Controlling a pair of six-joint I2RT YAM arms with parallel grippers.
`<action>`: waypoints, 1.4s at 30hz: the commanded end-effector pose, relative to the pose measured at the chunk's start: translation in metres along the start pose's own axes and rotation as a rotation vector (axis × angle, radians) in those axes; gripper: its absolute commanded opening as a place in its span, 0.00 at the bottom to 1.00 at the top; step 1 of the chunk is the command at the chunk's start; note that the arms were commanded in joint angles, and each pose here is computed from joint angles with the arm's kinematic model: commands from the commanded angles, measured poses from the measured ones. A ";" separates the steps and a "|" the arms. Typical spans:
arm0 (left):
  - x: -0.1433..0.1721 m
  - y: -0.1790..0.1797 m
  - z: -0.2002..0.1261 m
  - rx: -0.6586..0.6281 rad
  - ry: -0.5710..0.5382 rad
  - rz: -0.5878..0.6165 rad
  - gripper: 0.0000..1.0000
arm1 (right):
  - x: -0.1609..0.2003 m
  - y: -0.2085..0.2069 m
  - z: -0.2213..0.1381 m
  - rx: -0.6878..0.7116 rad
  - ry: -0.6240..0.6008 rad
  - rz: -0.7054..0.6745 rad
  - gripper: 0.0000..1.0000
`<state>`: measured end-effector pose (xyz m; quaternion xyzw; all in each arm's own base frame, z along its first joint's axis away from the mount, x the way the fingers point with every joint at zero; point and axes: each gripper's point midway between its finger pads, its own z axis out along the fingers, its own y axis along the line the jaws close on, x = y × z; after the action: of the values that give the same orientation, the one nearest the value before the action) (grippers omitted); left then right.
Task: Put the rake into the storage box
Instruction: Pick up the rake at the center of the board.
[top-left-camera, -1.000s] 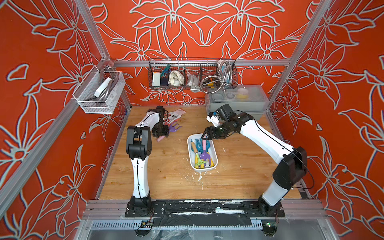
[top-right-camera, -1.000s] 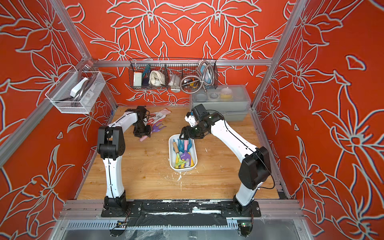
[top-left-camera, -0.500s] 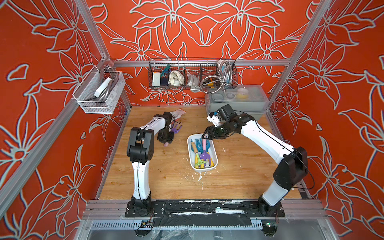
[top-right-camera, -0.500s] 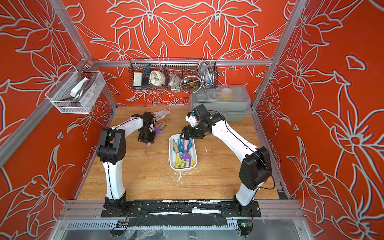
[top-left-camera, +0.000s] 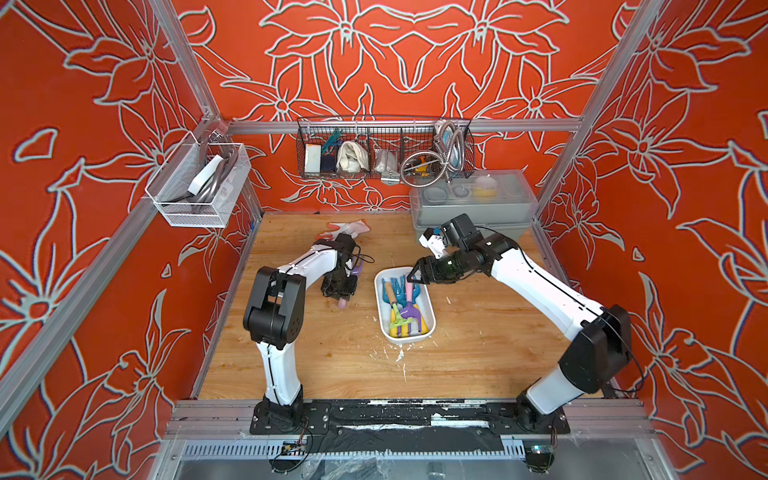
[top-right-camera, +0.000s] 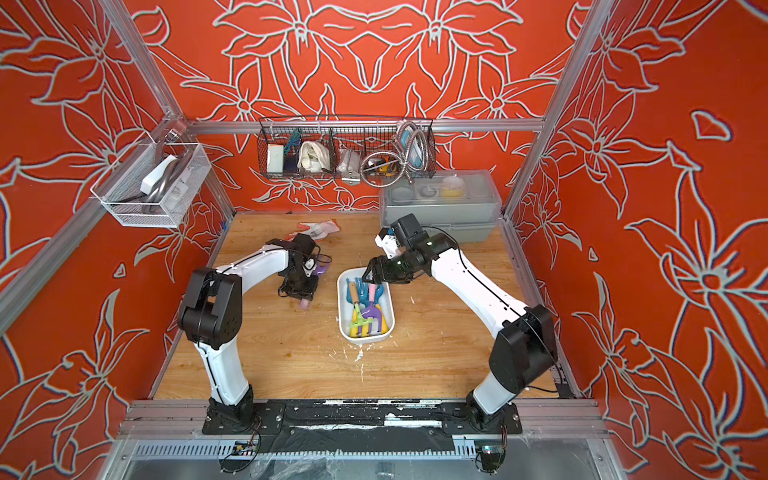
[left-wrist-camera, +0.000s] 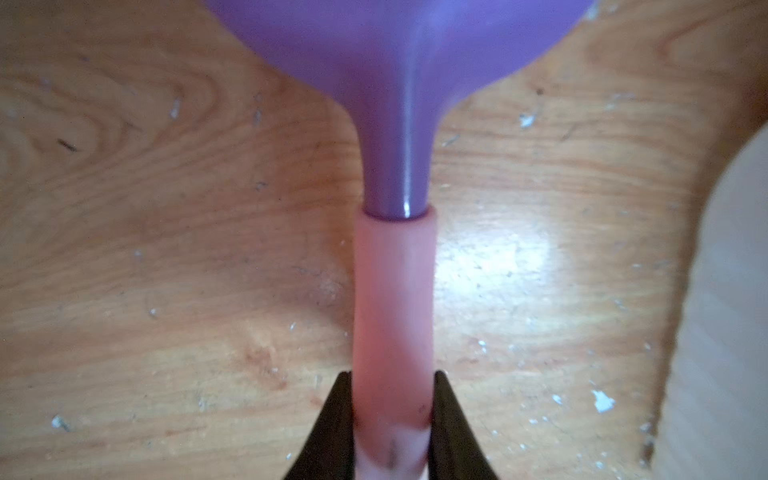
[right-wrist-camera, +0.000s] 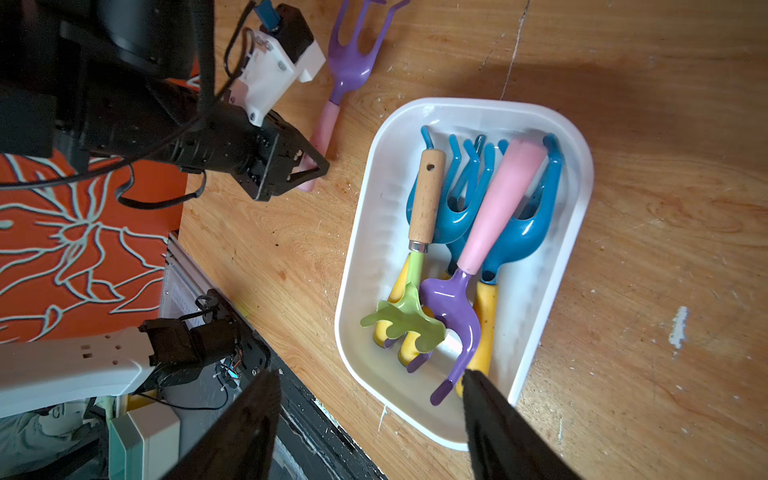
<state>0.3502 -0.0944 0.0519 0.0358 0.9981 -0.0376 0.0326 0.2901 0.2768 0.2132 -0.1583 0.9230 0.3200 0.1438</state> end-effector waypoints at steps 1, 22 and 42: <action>0.001 -0.014 -0.032 0.048 -0.053 0.001 0.00 | 0.003 -0.002 -0.013 0.019 -0.041 0.011 0.70; 0.029 -0.050 -0.111 0.231 -0.193 -0.038 0.00 | 0.022 -0.004 -0.049 0.060 -0.127 0.028 0.71; 0.032 -0.097 -0.169 0.525 -0.237 -0.021 0.00 | -0.004 0.034 -0.062 -0.131 -0.205 0.088 0.79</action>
<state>0.3056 -0.1627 0.1953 0.0176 0.9592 -0.2549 0.1211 0.2676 0.2566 0.2558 -0.0990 0.9065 0.3596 0.1981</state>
